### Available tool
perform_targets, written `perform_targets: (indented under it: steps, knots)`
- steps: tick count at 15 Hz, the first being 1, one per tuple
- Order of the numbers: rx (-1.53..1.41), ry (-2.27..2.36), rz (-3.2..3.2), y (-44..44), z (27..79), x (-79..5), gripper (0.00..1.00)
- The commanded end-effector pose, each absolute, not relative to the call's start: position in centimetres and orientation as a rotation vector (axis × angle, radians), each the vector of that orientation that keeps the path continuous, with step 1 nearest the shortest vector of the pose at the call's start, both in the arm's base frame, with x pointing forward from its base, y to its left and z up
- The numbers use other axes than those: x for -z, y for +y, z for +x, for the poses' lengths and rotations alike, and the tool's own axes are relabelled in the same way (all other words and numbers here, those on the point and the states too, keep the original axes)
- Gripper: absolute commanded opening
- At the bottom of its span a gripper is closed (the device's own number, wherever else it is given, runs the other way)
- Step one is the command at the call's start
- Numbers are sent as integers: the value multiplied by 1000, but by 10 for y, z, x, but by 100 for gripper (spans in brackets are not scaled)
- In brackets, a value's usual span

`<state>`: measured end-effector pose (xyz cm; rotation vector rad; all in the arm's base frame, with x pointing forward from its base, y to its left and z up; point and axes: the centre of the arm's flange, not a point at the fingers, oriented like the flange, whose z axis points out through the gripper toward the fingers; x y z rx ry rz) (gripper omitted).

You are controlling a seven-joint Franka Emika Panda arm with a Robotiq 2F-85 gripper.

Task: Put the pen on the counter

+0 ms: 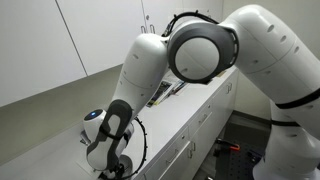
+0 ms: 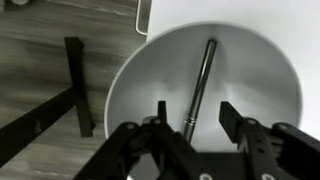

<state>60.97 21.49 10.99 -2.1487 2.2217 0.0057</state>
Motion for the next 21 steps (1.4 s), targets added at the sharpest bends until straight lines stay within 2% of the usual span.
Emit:
perform_targets:
  steps: [1, 6, 7, 8, 12, 15, 21]
  knots:
    - [31, 2253, -2114, 228, 622, -96, 55]
    - [38, 2265, -2102, 229, 634, -86, 56]
    - [34, 2269, -2103, 229, 636, -83, 46]
    - [35, 2267, -2107, 228, 638, -82, 31]
    - [34, 2264, -2116, 228, 641, -74, 0]
    - [27, 2239, -2123, 230, 642, -81, 3]
    - [1, 2115, -2221, 229, 630, -147, 3]
